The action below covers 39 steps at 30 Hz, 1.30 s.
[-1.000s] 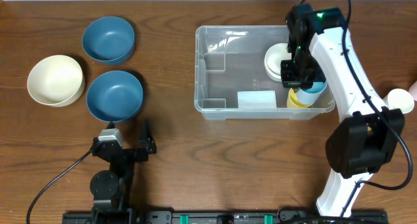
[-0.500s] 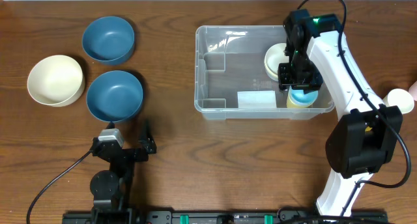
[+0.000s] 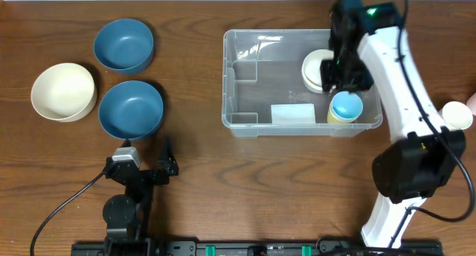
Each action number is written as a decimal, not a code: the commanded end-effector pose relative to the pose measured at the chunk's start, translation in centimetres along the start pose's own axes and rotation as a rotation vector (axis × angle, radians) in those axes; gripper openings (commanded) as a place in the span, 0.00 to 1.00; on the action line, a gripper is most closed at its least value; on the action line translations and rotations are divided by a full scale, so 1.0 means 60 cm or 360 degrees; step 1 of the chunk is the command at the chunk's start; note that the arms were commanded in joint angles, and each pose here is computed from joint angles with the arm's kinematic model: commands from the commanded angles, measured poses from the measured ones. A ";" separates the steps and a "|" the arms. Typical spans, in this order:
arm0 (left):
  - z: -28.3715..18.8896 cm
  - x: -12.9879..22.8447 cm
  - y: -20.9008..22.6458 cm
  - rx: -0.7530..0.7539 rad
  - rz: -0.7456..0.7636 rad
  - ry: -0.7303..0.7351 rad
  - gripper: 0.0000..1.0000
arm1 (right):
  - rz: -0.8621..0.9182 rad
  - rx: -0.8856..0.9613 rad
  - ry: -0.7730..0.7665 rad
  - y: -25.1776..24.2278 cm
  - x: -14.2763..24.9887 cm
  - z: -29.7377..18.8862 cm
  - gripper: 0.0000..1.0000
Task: Pack container
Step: 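Release the light-blue cup and withdraw the right gripper right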
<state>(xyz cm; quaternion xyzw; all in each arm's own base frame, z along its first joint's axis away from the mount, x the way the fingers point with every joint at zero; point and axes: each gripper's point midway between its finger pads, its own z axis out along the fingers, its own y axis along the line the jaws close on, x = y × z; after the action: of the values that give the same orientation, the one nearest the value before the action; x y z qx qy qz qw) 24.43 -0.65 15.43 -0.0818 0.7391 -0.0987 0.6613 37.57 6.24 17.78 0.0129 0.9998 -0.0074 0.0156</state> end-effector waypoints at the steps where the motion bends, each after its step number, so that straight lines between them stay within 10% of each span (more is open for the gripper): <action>1: 0.002 0.026 0.008 -0.0021 -0.0017 0.0064 0.98 | 0.0093 -0.0136 -0.0185 -0.025 -0.035 -0.065 0.59; 23: 0.002 0.026 0.008 -0.0021 -0.0017 0.0064 0.98 | 0.1499 0.0040 -0.0414 -0.506 0.032 -0.093 0.67; 39: 0.002 0.025 0.008 -0.0020 -0.0017 0.0063 0.98 | 0.1743 0.0127 -0.0345 -0.650 0.034 0.031 0.64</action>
<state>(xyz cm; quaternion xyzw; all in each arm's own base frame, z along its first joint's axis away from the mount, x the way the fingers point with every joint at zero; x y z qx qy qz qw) 24.43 -0.66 15.44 -0.0817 0.7390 -0.0989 0.6614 34.37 -31.70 17.85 0.5250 0.8411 -0.0253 0.1277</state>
